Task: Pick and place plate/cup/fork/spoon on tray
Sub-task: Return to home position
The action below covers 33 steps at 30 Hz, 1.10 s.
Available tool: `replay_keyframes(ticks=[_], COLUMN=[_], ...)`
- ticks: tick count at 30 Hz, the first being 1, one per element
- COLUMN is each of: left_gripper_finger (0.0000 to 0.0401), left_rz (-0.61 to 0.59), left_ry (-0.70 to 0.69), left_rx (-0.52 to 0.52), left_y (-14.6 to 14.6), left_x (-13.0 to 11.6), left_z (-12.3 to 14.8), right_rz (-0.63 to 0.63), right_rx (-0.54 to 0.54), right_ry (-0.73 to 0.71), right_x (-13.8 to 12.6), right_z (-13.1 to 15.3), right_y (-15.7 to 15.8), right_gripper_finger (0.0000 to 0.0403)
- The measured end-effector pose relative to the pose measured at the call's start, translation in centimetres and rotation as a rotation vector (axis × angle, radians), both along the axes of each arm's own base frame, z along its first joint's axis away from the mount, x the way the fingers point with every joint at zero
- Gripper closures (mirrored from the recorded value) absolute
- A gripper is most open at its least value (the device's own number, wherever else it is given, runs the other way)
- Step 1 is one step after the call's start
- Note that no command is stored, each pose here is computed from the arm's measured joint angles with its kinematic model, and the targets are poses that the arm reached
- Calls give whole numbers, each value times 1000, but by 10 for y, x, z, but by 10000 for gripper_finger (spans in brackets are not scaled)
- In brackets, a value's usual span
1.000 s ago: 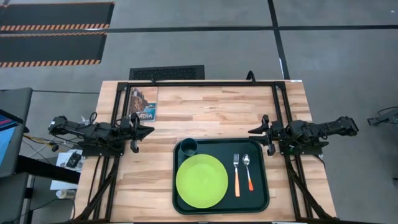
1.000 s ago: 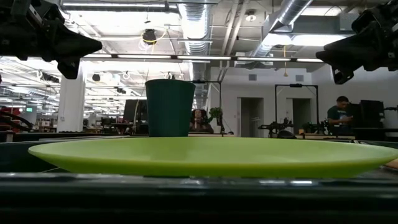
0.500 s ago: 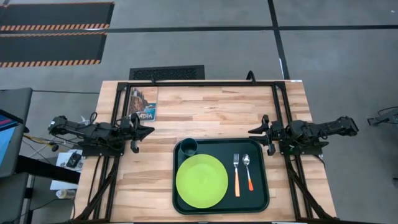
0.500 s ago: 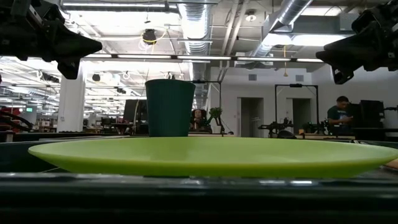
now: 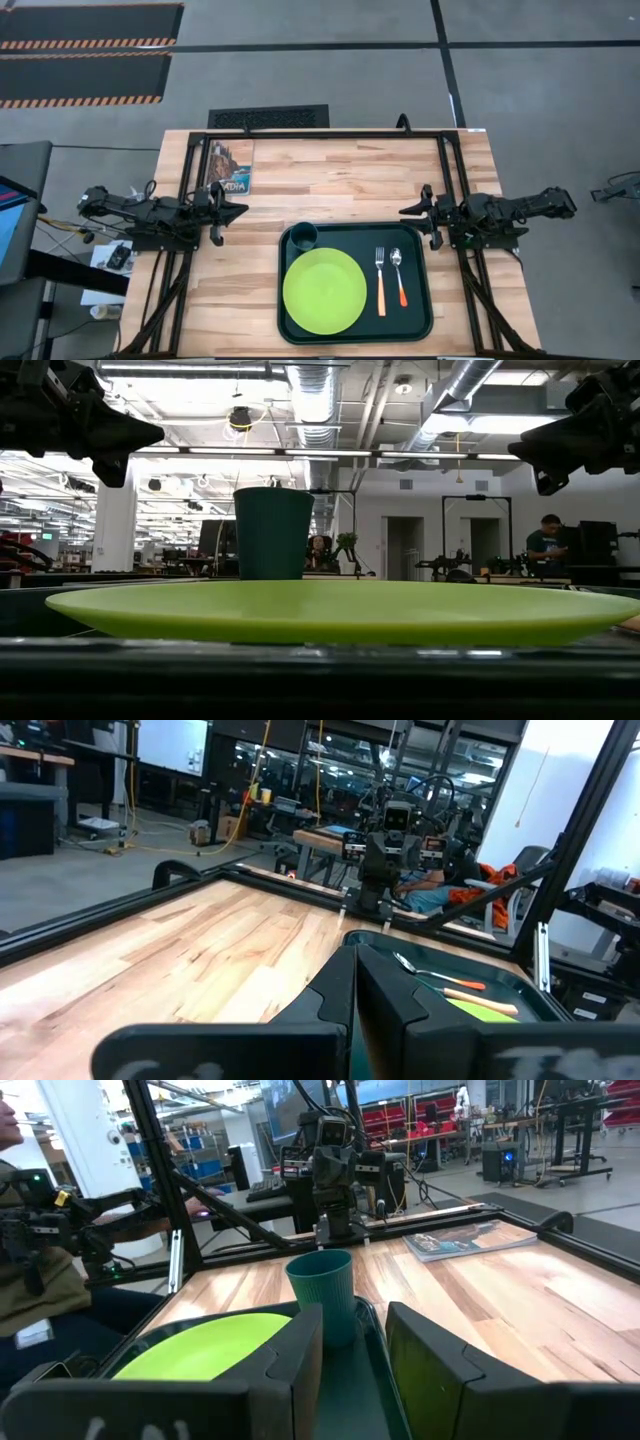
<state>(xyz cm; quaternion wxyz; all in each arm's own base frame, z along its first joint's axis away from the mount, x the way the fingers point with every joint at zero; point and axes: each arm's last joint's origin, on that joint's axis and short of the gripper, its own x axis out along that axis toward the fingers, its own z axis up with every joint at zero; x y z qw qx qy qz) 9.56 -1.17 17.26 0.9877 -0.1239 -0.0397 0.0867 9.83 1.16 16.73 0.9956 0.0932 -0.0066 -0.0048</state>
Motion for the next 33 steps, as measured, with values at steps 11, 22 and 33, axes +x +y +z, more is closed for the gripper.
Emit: replay_keyframes(ticks=[11, 22, 33], left_gripper_finger=[401, 401, 401], left_rz=[-55, -54, -54], left_ry=[0, 0, 0], left_rx=[0, 0, 0], left_y=[-5, -5, -5], left_x=[-1, -1, -1], left_z=[0, 0, 0], right_rz=[0, 0, 0], right_rx=[0, 0, 0], right_ry=[0, 0, 0], right_x=[0, 0, 0], right_z=[0, 0, 0], right_y=[0, 0, 0], right_gripper_finger=[262, 262, 262])
